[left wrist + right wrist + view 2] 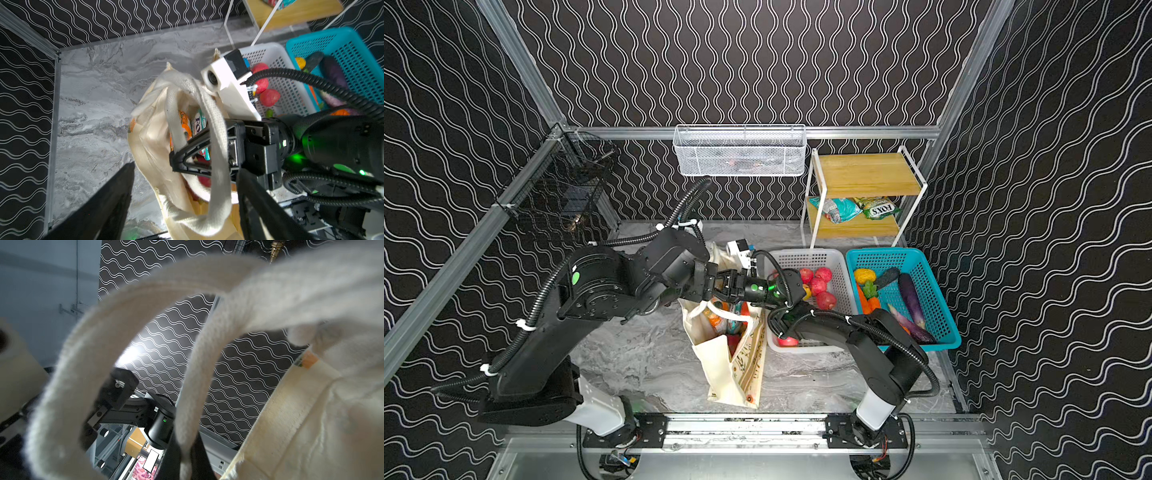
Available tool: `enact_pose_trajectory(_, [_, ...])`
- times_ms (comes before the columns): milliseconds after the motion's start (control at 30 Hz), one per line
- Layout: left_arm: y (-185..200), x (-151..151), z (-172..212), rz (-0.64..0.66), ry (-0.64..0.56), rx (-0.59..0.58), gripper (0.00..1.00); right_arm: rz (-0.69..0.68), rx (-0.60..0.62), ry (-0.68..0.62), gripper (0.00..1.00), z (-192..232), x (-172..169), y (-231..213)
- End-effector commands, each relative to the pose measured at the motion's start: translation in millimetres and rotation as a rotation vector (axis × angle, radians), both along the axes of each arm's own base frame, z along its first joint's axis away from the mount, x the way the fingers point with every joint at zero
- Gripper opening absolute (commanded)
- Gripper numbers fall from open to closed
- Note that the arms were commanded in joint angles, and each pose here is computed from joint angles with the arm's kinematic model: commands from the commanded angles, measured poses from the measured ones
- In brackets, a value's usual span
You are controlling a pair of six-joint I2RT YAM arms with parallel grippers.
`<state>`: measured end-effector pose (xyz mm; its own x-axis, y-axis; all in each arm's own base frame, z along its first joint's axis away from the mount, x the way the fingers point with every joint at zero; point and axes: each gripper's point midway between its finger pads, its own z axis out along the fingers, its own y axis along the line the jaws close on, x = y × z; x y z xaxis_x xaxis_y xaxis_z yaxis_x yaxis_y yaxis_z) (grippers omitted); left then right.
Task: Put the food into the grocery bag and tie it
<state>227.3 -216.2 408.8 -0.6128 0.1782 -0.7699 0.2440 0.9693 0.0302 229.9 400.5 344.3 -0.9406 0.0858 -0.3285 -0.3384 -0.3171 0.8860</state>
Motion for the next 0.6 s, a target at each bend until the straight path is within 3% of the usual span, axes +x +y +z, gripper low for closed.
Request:
enact_pose_trajectory(0, [13,7,5,0.070,-0.023,-0.063,0.72,0.010,0.011,-0.018,0.00,5,-2,2])
enact_pose_trajectory(167, [45,20,-3,0.110,-0.012,-0.201,0.54,0.009,0.000,-0.017,0.00,3,-4,2])
enact_pose_trajectory(267, [53,29,-11,0.102,0.023,-0.254,0.53,0.011,-0.009,-0.014,0.00,1,-3,3])
enact_pose_trajectory(567, [29,35,-19,0.009,0.090,-0.326,0.54,0.013,-0.020,-0.010,0.00,-4,-3,7])
